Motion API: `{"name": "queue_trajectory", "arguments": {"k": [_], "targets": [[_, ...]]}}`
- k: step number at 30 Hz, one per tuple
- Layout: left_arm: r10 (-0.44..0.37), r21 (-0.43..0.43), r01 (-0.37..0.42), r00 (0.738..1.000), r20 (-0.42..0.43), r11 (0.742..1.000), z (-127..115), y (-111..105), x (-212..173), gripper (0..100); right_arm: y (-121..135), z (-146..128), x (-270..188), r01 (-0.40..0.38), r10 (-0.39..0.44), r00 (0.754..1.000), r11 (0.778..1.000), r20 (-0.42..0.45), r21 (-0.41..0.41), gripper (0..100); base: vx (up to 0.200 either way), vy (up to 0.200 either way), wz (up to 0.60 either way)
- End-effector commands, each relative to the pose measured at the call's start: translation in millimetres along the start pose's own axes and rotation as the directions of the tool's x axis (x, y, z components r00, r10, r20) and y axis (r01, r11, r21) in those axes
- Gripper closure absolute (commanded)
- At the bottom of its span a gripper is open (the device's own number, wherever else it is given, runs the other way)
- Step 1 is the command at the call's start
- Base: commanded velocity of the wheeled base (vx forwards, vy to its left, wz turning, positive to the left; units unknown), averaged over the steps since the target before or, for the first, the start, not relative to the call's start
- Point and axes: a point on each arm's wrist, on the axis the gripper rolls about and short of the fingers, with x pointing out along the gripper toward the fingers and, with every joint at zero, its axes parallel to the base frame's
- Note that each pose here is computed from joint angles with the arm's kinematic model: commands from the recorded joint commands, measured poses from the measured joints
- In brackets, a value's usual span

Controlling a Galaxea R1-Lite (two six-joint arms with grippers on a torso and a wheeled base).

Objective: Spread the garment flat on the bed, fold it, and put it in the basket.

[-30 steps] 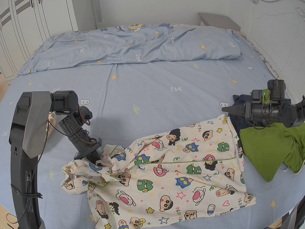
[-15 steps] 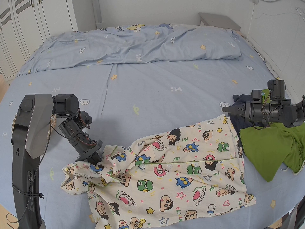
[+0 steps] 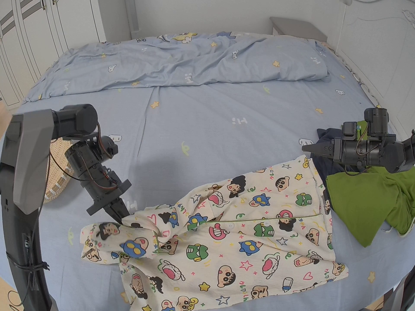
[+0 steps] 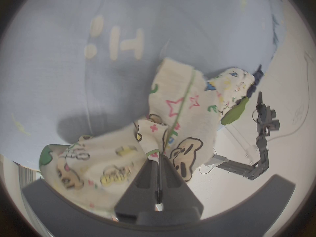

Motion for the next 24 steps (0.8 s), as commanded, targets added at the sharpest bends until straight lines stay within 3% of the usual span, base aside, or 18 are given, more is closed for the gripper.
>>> {"name": "queue_trajectory", "arguments": {"k": [1,3,5,6,7,8,9,11,13,16,18,21,24], "targets": [[-0.006,0.162,-0.017,0.991,0.137,0.987,-55,-31,-37,100,1,1,-1,0.0,0.0,1.0,1.0,0.003,-0.001,0,0.0,0.0,0.0],[0.012,0.25,-0.068,0.976,0.218,0.966,-69,-40,-48,100,1,1,-2,0.0,0.0,1.0,1.0,0.005,-0.004,0,0.0,0.0,0.0],[0.0,0.337,-0.138,0.926,0.379,0.931,-79,-50,-64,100,2,1,-2,-0.002,0.002,1.0,1.0,0.006,-0.003,0,0.0,0.0,0.0],[-0.006,0.35,-0.151,0.913,0.409,0.925,-80,-51,-67,100,2,1,-2,-0.001,0.001,1.0,1.0,0.006,-0.003,0,0.0,0.0,0.0],[-0.052,0.405,-0.221,0.824,0.564,0.887,-80,-58,-77,100,3,1,-2,-0.002,0.002,1.0,1.0,0.005,-0.005,0,0.0,0.0,0.0],[-0.067,0.415,-0.246,0.79,0.61,0.876,-78,-55,-75,100,2,1,-2,-0.002,0.002,1.0,1.0,0.006,-0.005,0,0.0,0.0,0.0],[-0.073,0.419,-0.252,0.78,0.621,0.873,-78,-54,-73,100,3,1,-2,-0.003,0.003,1.0,1.0,0.005,-0.005,0,0.0,0.0,0.0],[-0.167,0.462,-0.294,0.667,0.726,0.837,-65,-50,-69,100,2,2,-2,-0.002,0.002,1.0,1.0,0.007,-0.006,0,0.0,0.0,0.0],[-0.219,0.482,-0.316,0.603,0.767,0.817,-56,-52,-72,100,2,1,-2,-0.002,0.002,1.0,1.0,0.006,-0.005,0,0.0,0.0,0.0],[-0.223,0.467,-0.318,0.576,0.787,0.825,-27,-41,-75,100,3,1,-1,-0.003,0.003,1.0,1.0,0.003,-0.005,0,0.0,0.0,0.0],[-0.262,0.495,-0.309,0.565,0.783,0.812,-11,-40,-77,100,3,1,0,-0.004,0.004,1.0,1.0,0.003,-0.008,0,0.0,0.0,0.0],[-0.317,0.534,-0.303,0.543,0.777,0.79,-4,-39,-80,100,3,1,1,0.001,-0.001,1.0,1.0,0.004,-0.013,0,0.0,0.0,0.0],[-0.334,0.531,-0.316,0.506,0.795,0.786,-1,-37,-86,100,2,3,3,0.005,-0.005,1.0,1.0,0.01,-0.017,0,0.0,0.0,0.0]]}}
